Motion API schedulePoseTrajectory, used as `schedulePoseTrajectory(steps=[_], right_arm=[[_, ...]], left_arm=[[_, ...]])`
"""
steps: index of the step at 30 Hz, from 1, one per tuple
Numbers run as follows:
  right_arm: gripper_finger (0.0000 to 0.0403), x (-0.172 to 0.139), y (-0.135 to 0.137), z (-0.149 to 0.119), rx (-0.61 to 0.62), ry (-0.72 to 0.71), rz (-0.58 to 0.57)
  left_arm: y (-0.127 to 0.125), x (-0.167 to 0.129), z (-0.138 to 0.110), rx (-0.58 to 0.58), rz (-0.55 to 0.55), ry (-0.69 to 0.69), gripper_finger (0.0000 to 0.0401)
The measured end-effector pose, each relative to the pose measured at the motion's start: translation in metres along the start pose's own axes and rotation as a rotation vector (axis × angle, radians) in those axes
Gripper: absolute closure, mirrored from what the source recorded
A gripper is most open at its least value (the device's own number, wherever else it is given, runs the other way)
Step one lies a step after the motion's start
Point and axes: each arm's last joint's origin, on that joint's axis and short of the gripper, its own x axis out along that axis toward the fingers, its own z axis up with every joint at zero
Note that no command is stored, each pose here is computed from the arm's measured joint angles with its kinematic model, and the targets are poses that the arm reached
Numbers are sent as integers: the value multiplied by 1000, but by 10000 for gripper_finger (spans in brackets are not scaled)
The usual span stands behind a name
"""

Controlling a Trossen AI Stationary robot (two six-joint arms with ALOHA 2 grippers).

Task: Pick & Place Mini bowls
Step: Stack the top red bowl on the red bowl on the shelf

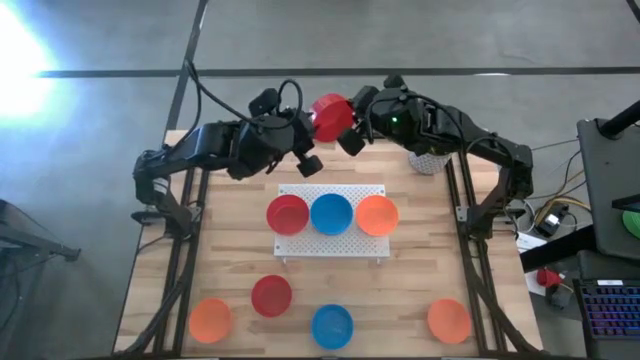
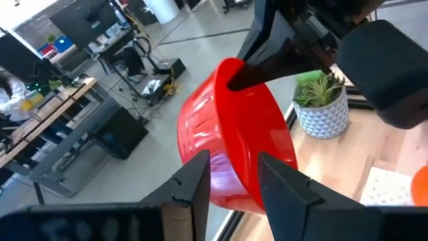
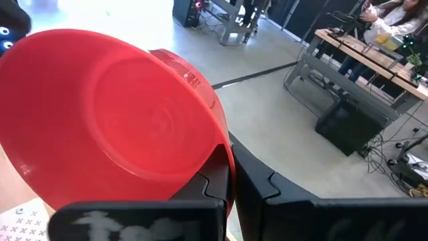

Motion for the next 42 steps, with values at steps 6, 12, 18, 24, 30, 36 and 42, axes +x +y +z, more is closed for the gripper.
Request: schedulePoseTrajectory(steps=[6,12,18,24,30,36,42], right_arm=[[394,0,0,0,-3,2,-3],[394,0,0,0,-7,2,-1],[394,0,0,0,-6,0,1],[394,0,0,0,-28,1,-2],[394,0,0,0,-29,2,-3],[393,0,0,-1,-29,2,-2],[393,-1,0,-1,-30,3,-1]], left_arm=[[-4,14,-2,5,20,27,282],[-2,19,-3,9,76,43,282],[2,23,-5,-5,131,54,282],[-1,35,-12,18,147,89,282],[-1,39,-15,19,162,97,309],[2,38,-13,3,194,86,390],[2,38,-12,-10,191,78,397]])
